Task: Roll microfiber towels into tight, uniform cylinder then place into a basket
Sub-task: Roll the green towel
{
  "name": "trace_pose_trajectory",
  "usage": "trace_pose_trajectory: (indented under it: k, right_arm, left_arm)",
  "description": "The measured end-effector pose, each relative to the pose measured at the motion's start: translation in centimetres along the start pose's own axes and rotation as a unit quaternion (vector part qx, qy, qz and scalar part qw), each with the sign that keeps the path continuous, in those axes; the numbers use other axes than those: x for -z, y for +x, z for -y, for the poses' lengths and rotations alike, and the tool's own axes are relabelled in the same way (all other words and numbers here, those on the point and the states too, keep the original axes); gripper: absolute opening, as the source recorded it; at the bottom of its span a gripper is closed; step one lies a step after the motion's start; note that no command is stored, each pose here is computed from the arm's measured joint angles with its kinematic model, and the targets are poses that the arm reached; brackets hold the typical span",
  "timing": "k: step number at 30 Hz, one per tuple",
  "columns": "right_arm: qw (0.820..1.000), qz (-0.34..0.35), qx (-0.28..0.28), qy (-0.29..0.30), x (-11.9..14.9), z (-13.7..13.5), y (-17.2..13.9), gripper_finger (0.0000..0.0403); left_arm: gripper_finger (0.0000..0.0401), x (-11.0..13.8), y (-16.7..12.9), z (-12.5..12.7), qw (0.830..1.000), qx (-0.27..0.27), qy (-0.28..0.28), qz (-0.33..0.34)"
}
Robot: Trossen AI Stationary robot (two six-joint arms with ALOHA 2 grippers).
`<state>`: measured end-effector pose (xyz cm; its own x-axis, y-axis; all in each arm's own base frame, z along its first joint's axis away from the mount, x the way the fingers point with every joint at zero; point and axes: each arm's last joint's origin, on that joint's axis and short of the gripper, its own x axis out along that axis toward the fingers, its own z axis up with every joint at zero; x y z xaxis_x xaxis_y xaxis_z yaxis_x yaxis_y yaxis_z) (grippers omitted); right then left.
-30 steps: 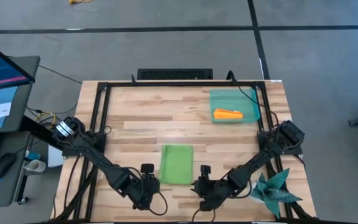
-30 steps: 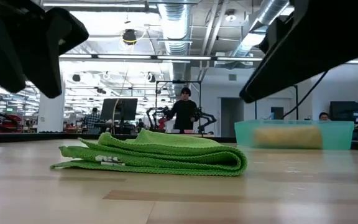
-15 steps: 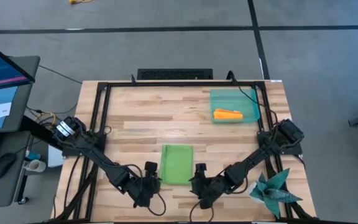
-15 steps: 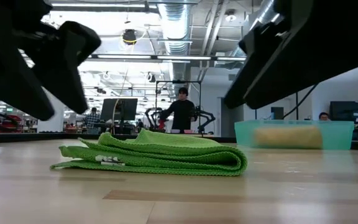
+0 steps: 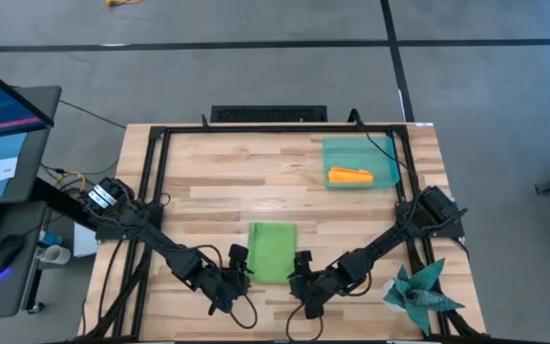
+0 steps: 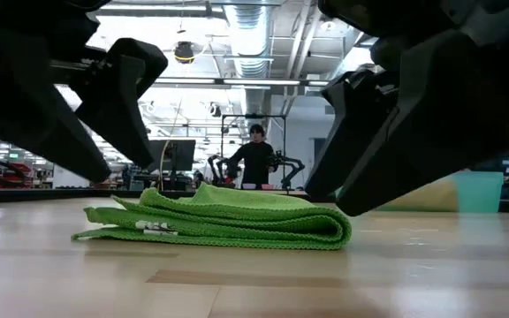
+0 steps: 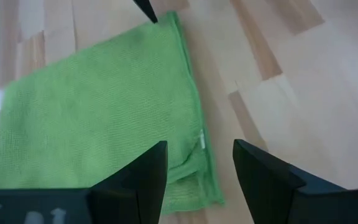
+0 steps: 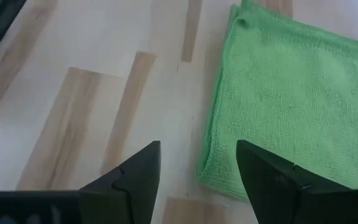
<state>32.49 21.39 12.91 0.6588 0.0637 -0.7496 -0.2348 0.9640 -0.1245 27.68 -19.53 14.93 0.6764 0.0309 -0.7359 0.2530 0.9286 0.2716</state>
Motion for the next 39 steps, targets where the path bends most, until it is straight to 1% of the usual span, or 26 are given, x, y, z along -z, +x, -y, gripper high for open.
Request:
trace_pose_trajectory:
  k: [5, 9, 13, 16, 18, 22, 24, 27, 29, 31, 33, 36, 39]
  right_arm:
    - [1.0, -0.008, 0.002, -0.005, 0.2, 0.0, 0.0, 0.0233]
    - [1.0, -0.011, 0.004, -0.007, 0.2, 0.1, 0.0, 0.0232]
    - [1.0, -0.014, 0.006, -0.014, 0.2, 0.4, 0.1, 0.0232]
    - [1.0, -0.014, 0.008, -0.023, 0.1, 0.7, 0.2, 0.0232]
    - [1.0, -0.017, 0.005, -0.021, 0.1, 0.9, 0.3, 0.0232]
    - [1.0, -0.022, 0.006, -0.017, 0.2, 1.1, 0.3, 0.0232]
    - [1.0, -0.022, 0.005, -0.018, 0.2, 1.0, 0.3, 0.0232]
    - [1.0, -0.026, 0.005, -0.014, 0.3, 1.0, 0.3, 0.0232]
    - [1.0, -0.029, 0.004, -0.011, 0.4, 1.0, 0.3, 0.0232]
    - [0.999, -0.031, 0.002, -0.011, 0.4, 1.0, 0.3, 0.0232]
    - [0.999, -0.036, -0.005, -0.009, 0.4, 1.2, 0.3, 0.0232]
    - [0.999, -0.043, -0.005, -0.01, 0.5, 1.3, 0.4, 0.0232]
    - [0.999, -0.046, -0.006, -0.008, 0.5, 1.5, 0.4, 0.0232]
  left_arm:
    - [0.0185, -0.3, 0.2, -0.4, 1.0, -0.003, -0.028, 0.009]
    - [0.0208, -0.3, 0.3, -0.7, 0.999, -0.005, -0.034, 0.007]
    - [0.0232, -0.3, 0.4, -0.6, 0.999, 0.022, -0.038, 0.003]
    - [0.024, -0.3, 0.4, -0.6, 0.999, 0.024, -0.029, 0.003]
    - [0.024, -0.3, 0.4, -0.6, 0.999, 0.021, -0.024, 0.004]
    - [0.0238, -0.3, 0.5, -0.9, 1.0, -0.007, -0.025, 0.006]
    - [0.0238, -0.1, 1.2, -0.8, 1.0, -0.008, -0.025, 0.001]
    - [0.0237, 0.8, 2.6, -0.2, 1.0, 0.004, -0.005, -0.021]
    - [0.0237, 0.8, 3.2, 0.1, 1.0, -0.006, 0.012, -0.025]
    - [0.0237, 0.7, 3.6, 0.5, 0.999, -0.017, 0.015, -0.022]
    - [0.0237, 0.7, 3.7, 0.6, 0.999, -0.02, 0.011, -0.023]
    - [0.0236, 0.9, 3.8, 0.4, 0.999, -0.017, -0.013, -0.029]
    - [0.0221, 1.1, 3.9, 0.3, 0.998, -0.022, -0.036, -0.038]
